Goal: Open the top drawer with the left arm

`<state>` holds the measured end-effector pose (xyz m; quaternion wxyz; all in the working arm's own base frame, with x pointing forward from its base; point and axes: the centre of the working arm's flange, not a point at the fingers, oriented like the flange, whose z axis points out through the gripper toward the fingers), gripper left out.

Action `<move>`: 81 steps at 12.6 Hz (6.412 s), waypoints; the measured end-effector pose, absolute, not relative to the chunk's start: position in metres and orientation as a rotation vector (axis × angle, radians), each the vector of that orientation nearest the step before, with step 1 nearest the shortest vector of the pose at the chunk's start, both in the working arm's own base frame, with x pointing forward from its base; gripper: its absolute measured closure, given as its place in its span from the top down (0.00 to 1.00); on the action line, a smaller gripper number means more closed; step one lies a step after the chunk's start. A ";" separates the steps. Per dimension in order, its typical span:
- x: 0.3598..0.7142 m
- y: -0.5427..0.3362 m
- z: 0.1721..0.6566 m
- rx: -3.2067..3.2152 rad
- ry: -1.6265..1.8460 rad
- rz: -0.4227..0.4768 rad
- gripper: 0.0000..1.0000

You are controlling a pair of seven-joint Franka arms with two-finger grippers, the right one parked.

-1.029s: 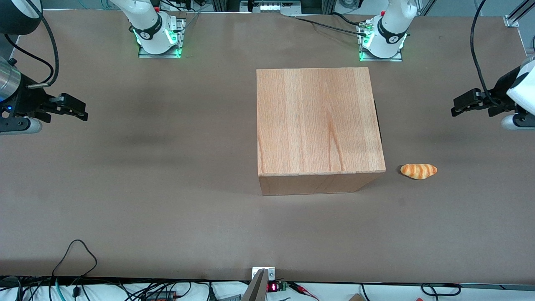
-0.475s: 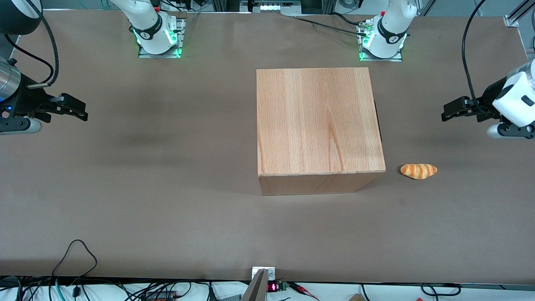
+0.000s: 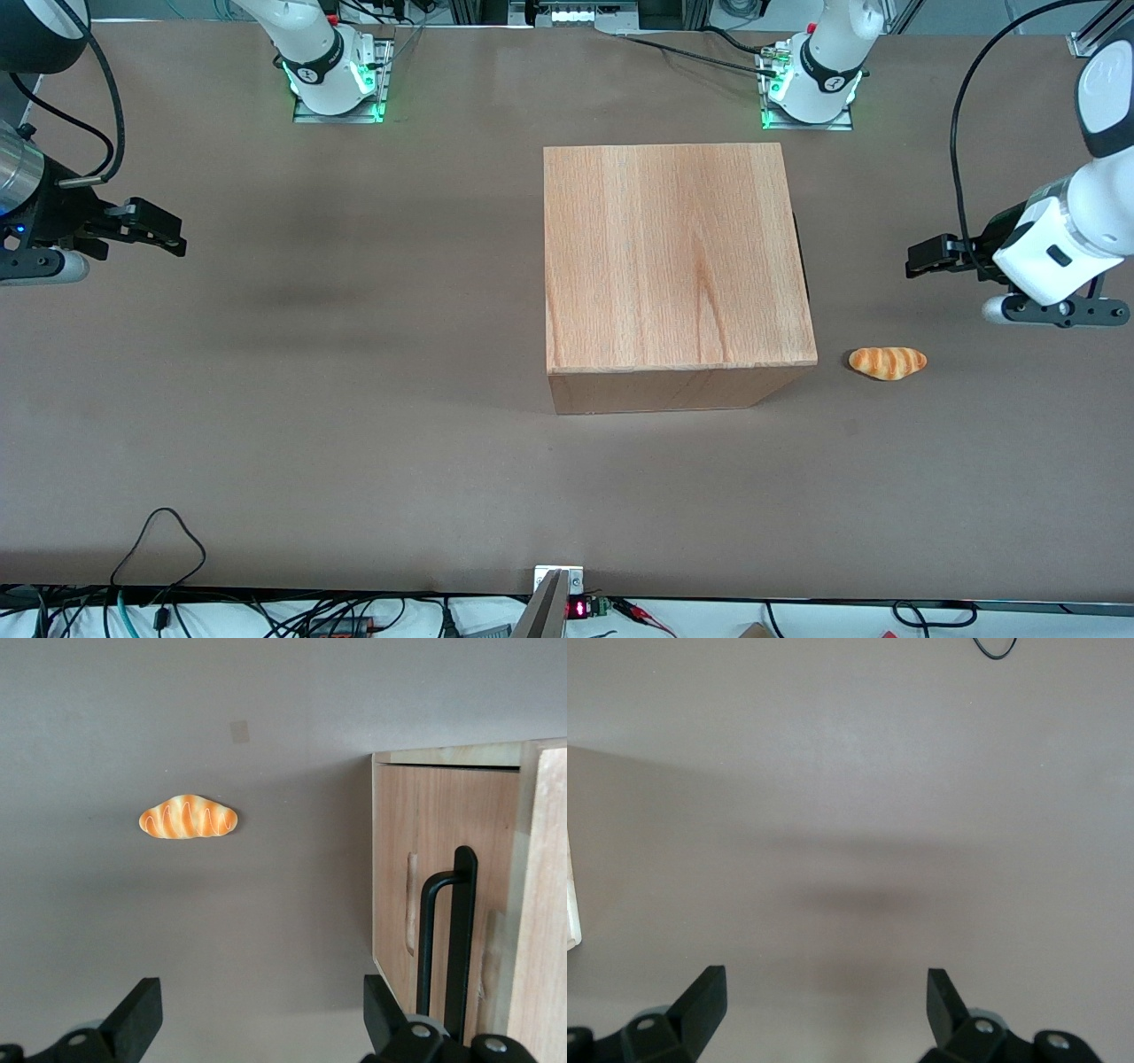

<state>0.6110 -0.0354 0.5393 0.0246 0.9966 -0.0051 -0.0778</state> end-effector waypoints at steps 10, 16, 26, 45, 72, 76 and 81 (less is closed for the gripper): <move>0.623 -0.057 0.479 2.957 -0.013 -0.388 1.00; 0.619 -0.075 0.435 2.877 -0.012 -0.492 1.00; 0.618 -0.075 0.406 2.804 0.035 -0.554 1.00; 0.608 -0.080 0.389 2.732 0.052 -0.645 1.00; 0.619 -0.052 0.365 2.720 0.083 -0.613 1.00; 0.620 -0.038 0.365 2.713 0.106 -0.610 1.00; 0.619 -0.012 0.365 2.699 0.154 -0.612 1.00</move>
